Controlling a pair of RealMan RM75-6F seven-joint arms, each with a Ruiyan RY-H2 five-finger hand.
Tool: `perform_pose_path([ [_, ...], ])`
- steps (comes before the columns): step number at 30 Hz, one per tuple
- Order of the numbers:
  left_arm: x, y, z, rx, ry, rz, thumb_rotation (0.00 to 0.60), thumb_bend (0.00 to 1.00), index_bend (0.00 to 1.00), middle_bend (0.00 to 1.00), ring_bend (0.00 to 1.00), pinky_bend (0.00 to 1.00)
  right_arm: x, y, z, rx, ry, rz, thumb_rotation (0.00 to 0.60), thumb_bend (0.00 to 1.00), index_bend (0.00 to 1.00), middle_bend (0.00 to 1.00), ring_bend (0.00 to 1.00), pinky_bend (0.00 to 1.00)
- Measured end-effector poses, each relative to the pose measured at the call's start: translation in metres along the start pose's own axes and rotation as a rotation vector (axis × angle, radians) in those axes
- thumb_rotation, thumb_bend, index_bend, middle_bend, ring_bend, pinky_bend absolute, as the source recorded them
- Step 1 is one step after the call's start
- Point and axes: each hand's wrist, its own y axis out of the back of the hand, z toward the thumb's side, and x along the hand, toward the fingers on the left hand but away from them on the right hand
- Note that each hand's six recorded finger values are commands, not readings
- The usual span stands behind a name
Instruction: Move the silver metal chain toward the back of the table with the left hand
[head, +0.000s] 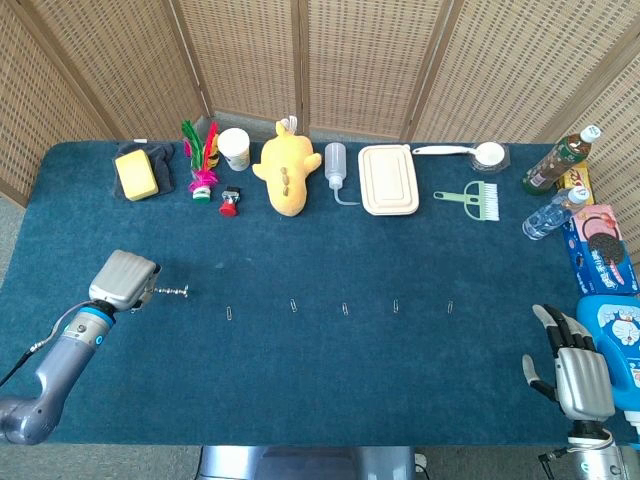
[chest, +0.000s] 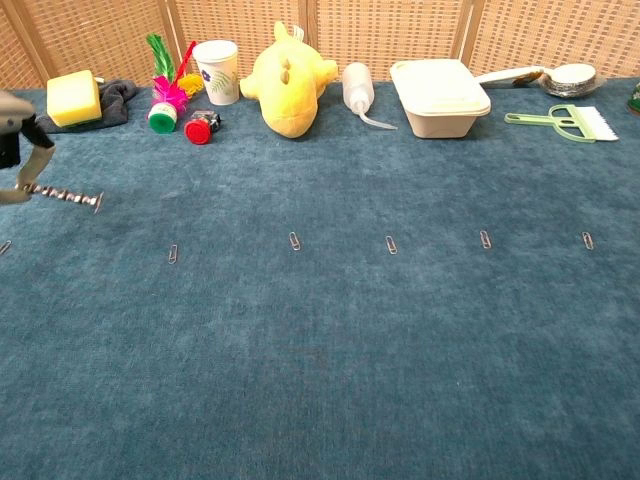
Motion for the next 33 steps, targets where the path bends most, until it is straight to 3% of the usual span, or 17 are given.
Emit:
perform_pose_path([
  [12, 0.058, 0.041, 0.032, -0.087, -0.013, 0.076, 0.6, 0.6, 0.61, 0.94, 0.91, 0.85, 0.001, 0.003, 0.001, -0.004, -0.001, -0.011, 0.6, 0.44, 0.12, 0.15, 0.16, 0.17],
  [16, 0.071, 0.044, 0.047, -0.126, -0.029, 0.08, 0.6, 0.54, 0.51, 0.92, 0.89, 0.85, 0.003, 0.006, -0.002, -0.001, -0.01, -0.02, 0.6, 0.44, 0.12, 0.15, 0.16, 0.17],
  [18, 0.073, 0.044, 0.052, -0.147, -0.037, 0.076, 0.6, 0.46, 0.38, 0.86, 0.83, 0.85, 0.003, 0.007, -0.003, -0.001, -0.014, -0.022, 0.6, 0.44, 0.12, 0.15, 0.16, 0.17],
  [20, 0.074, 0.043, 0.055, -0.171, -0.041, 0.073, 0.597, 0.39, 0.25, 0.72, 0.73, 0.83, 0.003, 0.007, -0.004, 0.0, -0.014, -0.022, 0.6, 0.44, 0.12, 0.15, 0.16, 0.17],
  [23, 0.073, 0.042, 0.057, -0.216, -0.049, 0.069, 0.525, 0.34, 0.16, 0.54, 0.56, 0.71, 0.002, 0.007, -0.004, 0.002, -0.011, -0.023, 0.6, 0.44, 0.12, 0.15, 0.16, 0.17],
  [26, 0.069, 0.043, 0.058, -0.251, -0.059, 0.075, 0.471, 0.33, 0.15, 0.44, 0.46, 0.63, 0.001, 0.009, -0.004, 0.005, -0.008, -0.028, 0.6, 0.44, 0.12, 0.15, 0.16, 0.17],
  [33, 0.042, 0.044, 0.045, -0.3, -0.069, 0.122, 0.469, 0.33, 0.15, 0.39, 0.39, 0.54, -0.004, 0.013, -0.001, 0.014, 0.001, -0.044, 0.6, 0.44, 0.12, 0.15, 0.14, 0.16],
])
